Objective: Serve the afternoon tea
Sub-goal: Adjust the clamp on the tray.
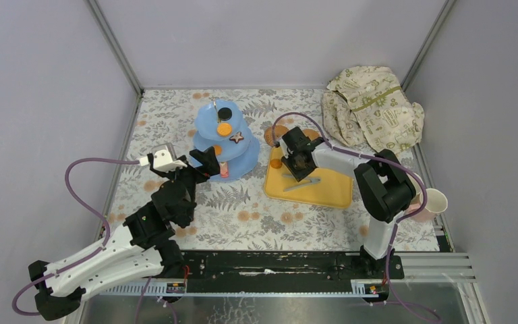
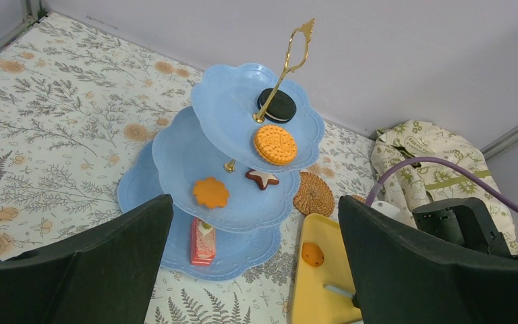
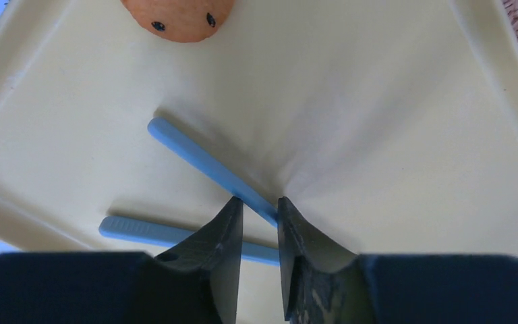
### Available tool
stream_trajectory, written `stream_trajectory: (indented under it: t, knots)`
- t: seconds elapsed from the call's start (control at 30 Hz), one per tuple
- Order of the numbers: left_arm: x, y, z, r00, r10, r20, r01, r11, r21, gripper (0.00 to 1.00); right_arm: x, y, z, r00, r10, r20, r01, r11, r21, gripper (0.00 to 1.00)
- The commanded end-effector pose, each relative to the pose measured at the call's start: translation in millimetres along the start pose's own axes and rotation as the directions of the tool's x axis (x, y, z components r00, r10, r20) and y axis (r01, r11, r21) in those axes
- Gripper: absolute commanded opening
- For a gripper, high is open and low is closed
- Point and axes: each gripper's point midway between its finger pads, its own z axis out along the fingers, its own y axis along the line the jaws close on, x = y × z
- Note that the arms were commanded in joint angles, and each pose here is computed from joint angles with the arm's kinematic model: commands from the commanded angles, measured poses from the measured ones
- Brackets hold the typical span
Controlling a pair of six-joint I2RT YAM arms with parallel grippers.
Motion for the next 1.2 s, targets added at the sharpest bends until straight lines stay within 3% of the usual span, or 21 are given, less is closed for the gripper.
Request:
stream_trajectory:
  t: [0.0, 0.1, 0.4, 1.17]
  knots:
    - [-8, 3, 1, 1.0, -0.004, 0.024, 0.005, 1.0, -0.021, 1.0, 3, -1, 3, 1.0, 0.004, -0.018, -0.005, 0.999, -0.034, 0.24]
    - [-8, 4, 1, 1.0, -0.005, 0.024, 0.005, 1.0, -0.02, 1.0, 2, -2, 1, 1.0, 0.01, -0.013, -0.011, 0.999, -0.034, 0.15]
    - [-10, 6, 0, 1.0, -0.012, 0.028, 0.013, 1.0, -0.023, 1.0, -4, -15, -9, 0.998, 0.055, -0.02, -0.055, 0.998, 0.001, 0.06]
    - [-9, 6, -1, 1.0, -0.018, 0.025, 0.018, 1.0, -0.02, 1.0, -39, -9, 6, 0.975, 0.218, -0.039, -0.219, 0.975, -0.019, 0.04]
